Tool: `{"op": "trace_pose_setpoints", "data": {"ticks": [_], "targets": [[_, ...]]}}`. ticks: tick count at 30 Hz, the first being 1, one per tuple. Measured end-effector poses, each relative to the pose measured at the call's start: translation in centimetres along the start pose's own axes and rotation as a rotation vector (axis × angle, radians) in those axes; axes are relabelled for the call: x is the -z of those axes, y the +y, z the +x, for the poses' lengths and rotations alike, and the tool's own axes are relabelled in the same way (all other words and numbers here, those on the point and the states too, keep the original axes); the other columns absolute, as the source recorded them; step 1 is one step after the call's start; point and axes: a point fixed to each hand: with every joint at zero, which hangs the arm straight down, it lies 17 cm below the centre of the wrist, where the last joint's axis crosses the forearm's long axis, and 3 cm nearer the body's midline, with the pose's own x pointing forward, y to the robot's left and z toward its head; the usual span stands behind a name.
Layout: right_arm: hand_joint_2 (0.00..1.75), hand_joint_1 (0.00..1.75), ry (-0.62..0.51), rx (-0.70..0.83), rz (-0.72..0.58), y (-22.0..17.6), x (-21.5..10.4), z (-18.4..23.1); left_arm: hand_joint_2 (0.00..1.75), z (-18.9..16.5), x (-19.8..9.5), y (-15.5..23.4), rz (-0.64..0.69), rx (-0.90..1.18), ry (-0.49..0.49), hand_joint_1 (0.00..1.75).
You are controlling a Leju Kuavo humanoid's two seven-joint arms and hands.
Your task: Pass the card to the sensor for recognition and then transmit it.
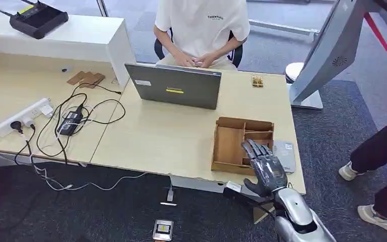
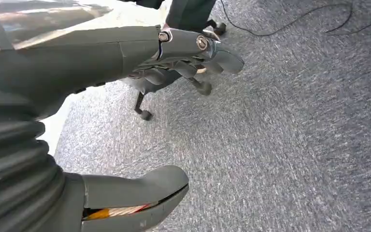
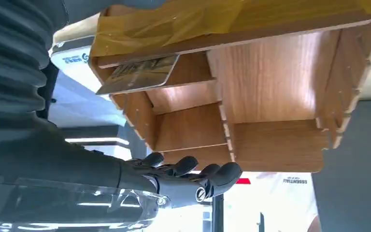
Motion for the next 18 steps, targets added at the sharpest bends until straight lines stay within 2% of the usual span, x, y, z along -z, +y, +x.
{"op": "trace_pose_setpoints", "data": {"ticks": [8,18], "targets": [[1.75,0.0,0.04,-0.009,-0.054,-0.6,-0.5,-1.5,1.75,0.0,0.0,0.0,0.0,0.012,-0.004,0.0],[1.75,0.0,0.063,-0.025,-0.051,0.0,-1.5,-2.9,1.75,0.1,0.0,0.0,-0.001,0.019,-0.011,0.0]]}}
